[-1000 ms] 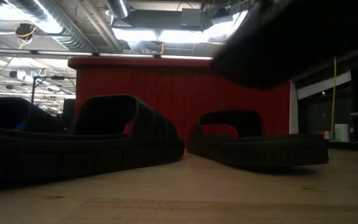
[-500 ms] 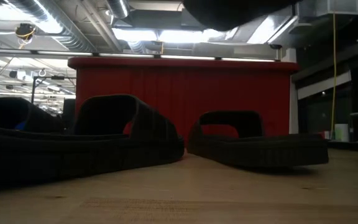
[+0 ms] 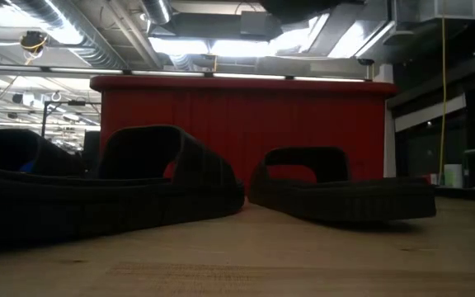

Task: Pick and place slides into bin
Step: Put the black slide into the bin

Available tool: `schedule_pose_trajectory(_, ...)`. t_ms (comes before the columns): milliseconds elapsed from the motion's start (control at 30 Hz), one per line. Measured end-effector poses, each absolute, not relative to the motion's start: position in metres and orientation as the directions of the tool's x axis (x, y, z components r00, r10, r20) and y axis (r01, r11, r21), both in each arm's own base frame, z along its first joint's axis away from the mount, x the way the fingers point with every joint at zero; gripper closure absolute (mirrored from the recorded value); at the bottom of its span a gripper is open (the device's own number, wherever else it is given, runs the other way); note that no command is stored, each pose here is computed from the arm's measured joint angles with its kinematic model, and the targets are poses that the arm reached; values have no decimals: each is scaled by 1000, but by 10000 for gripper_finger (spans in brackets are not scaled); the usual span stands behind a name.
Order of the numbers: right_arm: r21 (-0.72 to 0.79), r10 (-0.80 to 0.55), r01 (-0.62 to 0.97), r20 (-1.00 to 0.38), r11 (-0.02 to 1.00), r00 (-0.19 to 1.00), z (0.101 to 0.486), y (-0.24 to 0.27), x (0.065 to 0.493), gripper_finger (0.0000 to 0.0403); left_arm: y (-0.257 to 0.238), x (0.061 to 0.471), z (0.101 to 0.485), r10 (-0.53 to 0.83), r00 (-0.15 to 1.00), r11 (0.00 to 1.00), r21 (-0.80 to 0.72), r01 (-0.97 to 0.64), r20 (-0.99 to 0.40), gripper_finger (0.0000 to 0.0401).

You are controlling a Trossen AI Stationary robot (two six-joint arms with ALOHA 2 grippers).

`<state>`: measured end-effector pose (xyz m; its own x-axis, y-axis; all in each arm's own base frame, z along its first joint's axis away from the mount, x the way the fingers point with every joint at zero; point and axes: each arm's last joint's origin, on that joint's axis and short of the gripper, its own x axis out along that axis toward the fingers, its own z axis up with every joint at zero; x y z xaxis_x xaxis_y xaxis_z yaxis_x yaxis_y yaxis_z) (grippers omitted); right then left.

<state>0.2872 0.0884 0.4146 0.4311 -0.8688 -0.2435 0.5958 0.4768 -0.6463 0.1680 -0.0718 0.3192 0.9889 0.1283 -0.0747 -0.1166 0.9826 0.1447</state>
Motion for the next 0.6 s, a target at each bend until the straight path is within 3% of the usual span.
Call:
schedule_pose_trajectory(433, -746, -966, 615, -192, 258, 172, 413, 9, 301, 397, -70, 168, 319, 195, 978, 972, 150, -183, -71, 261)
schedule_pose_trajectory(600, -798, -967, 551, -242, 243, 76, 413, -27, 302, 397, -69, 168, 319, 225, 972, 965, 153, -212, -70, 261)
